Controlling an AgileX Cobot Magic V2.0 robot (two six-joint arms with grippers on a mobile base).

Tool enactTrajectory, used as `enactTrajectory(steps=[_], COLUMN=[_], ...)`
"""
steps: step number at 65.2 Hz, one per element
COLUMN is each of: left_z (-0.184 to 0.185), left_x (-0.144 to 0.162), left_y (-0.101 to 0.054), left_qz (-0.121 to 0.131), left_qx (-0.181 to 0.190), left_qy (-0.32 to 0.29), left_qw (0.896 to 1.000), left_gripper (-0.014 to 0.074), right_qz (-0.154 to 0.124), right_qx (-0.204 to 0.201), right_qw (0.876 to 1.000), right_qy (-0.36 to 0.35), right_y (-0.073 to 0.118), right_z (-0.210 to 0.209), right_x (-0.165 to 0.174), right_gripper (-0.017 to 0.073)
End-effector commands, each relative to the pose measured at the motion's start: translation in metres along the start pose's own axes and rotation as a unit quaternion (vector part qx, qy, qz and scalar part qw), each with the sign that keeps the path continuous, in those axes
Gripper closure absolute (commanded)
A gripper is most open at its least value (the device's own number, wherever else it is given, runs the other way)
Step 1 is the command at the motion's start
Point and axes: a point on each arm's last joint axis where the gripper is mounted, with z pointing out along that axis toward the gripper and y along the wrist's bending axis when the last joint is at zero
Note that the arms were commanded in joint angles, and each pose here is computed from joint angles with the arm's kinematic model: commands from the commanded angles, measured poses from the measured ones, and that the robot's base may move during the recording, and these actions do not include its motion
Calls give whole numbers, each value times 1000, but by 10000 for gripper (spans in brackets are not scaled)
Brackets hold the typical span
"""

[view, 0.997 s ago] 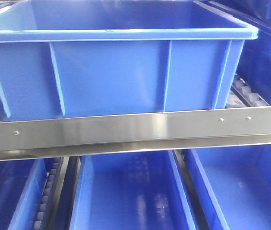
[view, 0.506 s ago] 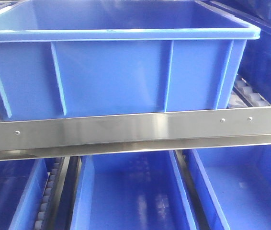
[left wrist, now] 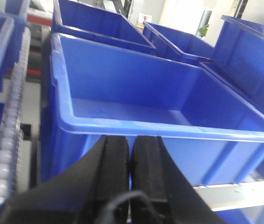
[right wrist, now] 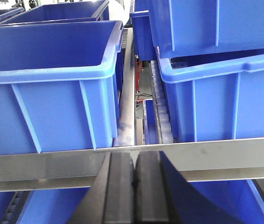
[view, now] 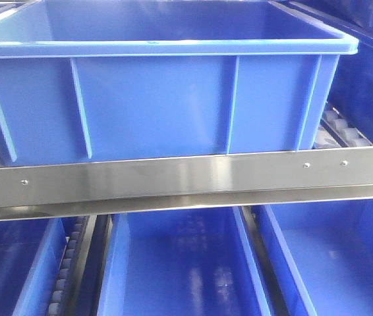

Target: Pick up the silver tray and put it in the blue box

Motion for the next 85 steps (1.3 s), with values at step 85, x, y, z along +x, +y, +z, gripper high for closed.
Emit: enactTrajectory(steps=[85], left_z=[-22], left_x=[75], left_y=[29], left_qz=[95], left_qx=[-120], left_qy=[-69], left_qw=[986], left_gripper=[593], right_qz=[-4], right_qx=[-5], right_qw=[998], right_qy=[-60], right_y=[2], right_z=[-3], right_x=[-15], right_gripper=[507])
